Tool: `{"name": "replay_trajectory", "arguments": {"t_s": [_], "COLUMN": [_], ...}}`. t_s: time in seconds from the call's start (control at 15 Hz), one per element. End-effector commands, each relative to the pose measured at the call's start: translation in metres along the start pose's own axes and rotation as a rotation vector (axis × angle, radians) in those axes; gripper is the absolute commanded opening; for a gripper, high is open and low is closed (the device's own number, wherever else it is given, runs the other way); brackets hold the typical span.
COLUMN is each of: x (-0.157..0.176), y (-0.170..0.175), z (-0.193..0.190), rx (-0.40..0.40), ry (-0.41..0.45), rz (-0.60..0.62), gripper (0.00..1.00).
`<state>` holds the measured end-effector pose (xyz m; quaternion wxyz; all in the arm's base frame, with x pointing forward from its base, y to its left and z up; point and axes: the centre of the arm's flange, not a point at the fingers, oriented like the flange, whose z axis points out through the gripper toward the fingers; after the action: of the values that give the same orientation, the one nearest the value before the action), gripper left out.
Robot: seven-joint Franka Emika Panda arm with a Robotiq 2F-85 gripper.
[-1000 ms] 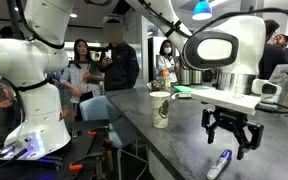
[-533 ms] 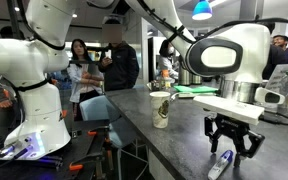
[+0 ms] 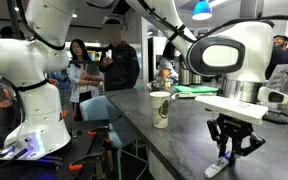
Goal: Place the marker inside the coffee cup
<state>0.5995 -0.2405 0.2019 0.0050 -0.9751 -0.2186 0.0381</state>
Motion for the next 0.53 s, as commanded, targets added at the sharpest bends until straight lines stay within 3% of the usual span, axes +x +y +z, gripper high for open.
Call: {"name": "replay_trajectory", "arguments": {"t_s": [0.0, 0.47], "x": [-0.005, -0.002], "y": [-0.013, -0.035], "z": [-0.006, -0.065], "rx": [0.032, 0.046], "ry": [0.033, 0.221], "rz": [-0.044, -0.138], "gripper": [0.06, 0.06]}}
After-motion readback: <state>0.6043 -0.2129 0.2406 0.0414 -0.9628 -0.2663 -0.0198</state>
